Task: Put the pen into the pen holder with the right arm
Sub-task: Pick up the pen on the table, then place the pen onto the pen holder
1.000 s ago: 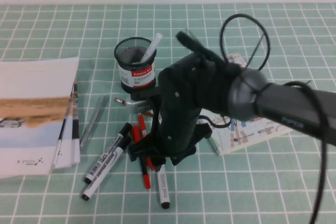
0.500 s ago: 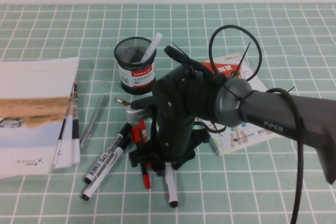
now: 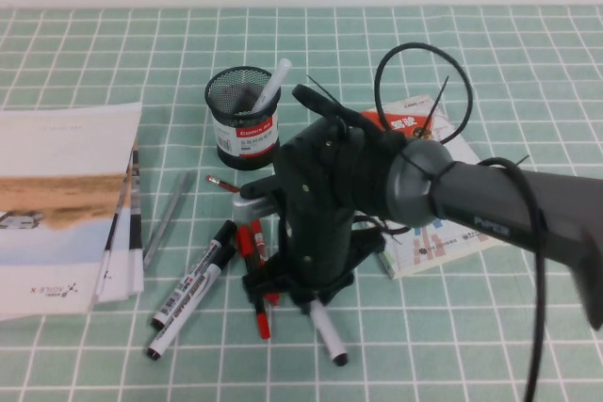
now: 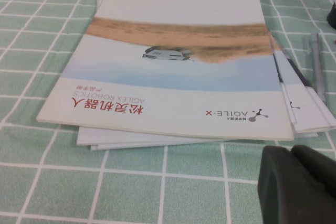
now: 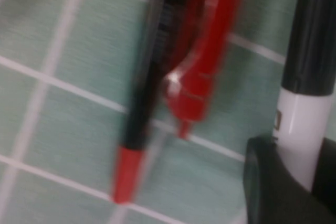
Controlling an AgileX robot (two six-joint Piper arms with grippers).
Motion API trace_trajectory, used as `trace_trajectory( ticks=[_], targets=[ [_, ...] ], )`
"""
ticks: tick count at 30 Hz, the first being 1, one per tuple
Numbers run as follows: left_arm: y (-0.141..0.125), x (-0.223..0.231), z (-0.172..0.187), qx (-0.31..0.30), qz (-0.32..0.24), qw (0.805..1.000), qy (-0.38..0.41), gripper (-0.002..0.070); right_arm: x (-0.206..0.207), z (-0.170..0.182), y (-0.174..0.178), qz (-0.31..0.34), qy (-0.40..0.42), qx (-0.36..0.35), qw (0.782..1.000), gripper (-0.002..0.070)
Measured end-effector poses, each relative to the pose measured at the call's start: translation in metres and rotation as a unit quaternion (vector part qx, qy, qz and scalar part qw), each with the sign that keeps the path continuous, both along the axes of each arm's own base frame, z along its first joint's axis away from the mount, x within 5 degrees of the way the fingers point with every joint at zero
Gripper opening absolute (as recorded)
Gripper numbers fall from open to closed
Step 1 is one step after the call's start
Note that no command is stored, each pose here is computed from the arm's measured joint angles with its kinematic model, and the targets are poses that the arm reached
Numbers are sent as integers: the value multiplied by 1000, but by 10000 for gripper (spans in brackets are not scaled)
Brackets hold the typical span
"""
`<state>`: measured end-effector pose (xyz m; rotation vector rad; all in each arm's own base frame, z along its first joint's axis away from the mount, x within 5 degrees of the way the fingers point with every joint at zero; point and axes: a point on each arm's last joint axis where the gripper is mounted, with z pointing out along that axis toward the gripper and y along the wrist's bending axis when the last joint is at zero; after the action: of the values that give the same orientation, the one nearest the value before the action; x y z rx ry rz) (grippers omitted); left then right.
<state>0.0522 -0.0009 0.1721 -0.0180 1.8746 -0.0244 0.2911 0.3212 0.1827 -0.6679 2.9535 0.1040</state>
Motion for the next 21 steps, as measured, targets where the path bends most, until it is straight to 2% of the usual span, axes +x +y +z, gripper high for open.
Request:
trace_trajectory(
  ticks=[4,7,10,15,19,21],
  targets=[
    [0,0,0,0,0,1000,0,-4,-6,11,-21,0,-31,8,999,123],
    [0,0,0,0,0,1000,0,-4,-16,27,-38,2,-92,65,994,123],
    [0,0,0,0,0,1000,0,-4,-24,45,-47,15,-176,144,974,123],
    [0,0,0,0,0,1000,0,-4,-19,57,-39,50,-315,279,906,123],
    [0,0,0,0,0,1000,0,-4,-6,69,-28,92,-428,351,828,123],
    [0,0,0,0,0,1000,0,-4,1,75,-25,96,-487,377,782,123]
  ],
)
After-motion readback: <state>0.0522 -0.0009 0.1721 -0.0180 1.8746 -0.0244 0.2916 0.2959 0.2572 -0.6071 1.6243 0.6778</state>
